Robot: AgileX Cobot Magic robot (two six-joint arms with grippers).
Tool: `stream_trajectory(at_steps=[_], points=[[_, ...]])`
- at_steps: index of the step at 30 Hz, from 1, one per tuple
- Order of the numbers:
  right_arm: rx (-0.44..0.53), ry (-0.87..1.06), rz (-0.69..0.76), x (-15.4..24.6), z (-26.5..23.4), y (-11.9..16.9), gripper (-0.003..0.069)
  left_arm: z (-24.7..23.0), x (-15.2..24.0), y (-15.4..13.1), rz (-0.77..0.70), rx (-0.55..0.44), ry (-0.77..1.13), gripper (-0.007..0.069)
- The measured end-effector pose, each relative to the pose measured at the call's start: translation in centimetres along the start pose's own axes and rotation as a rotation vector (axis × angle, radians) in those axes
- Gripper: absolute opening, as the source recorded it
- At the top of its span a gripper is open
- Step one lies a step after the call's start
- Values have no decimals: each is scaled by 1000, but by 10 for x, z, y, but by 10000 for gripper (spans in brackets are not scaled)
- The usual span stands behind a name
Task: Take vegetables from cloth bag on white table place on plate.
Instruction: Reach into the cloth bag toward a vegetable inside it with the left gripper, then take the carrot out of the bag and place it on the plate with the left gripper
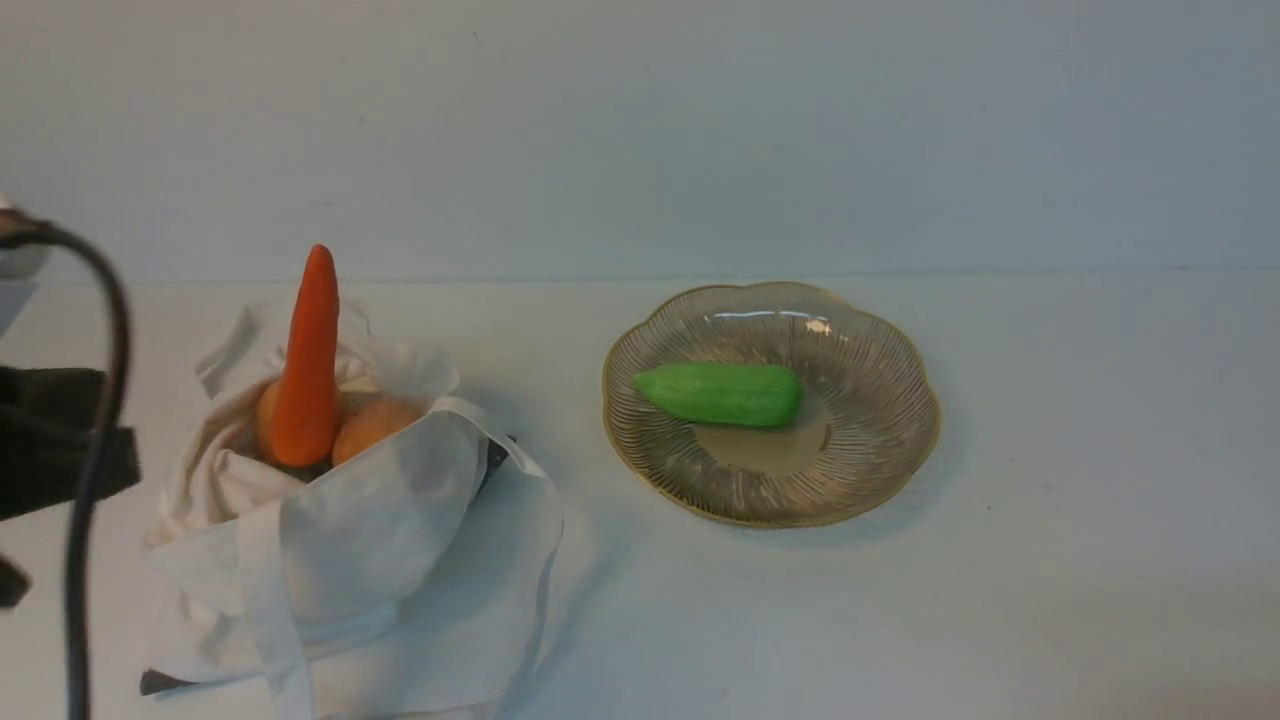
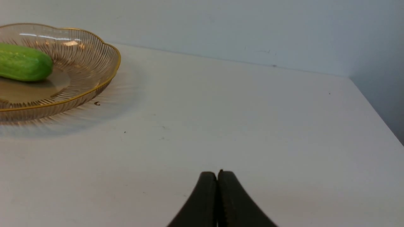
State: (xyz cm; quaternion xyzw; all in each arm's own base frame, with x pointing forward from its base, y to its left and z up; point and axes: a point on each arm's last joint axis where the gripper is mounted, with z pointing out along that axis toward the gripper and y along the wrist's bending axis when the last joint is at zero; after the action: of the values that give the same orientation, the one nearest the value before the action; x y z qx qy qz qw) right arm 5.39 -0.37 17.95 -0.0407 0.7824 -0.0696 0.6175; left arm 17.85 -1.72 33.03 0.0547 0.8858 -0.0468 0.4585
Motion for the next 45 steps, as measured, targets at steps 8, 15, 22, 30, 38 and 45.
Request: stream_trajectory(at_steps=[8, 15, 22, 30, 38, 45], points=[[0, 0, 0, 0, 0, 0, -15, 54, -41, 3, 166, 38, 89, 21], [0, 0, 0, 0, 0, 0, -15, 113, -52, 7, 181, 68, 143, 284], [0, 0, 0, 0, 0, 0, -15, 169, -46, 13, 171, 69, 221, 598], [0, 0, 0, 0, 0, 0, -15, 194, -41, 4, 168, 83, 218, 501], [0, 0, 0, 0, 0, 0, -15, 175, -53, -24, 274, 136, 153, 200], [0, 0, 0, 0, 0, 0, -15, 122, -93, -78, 450, 219, -91, 200]])
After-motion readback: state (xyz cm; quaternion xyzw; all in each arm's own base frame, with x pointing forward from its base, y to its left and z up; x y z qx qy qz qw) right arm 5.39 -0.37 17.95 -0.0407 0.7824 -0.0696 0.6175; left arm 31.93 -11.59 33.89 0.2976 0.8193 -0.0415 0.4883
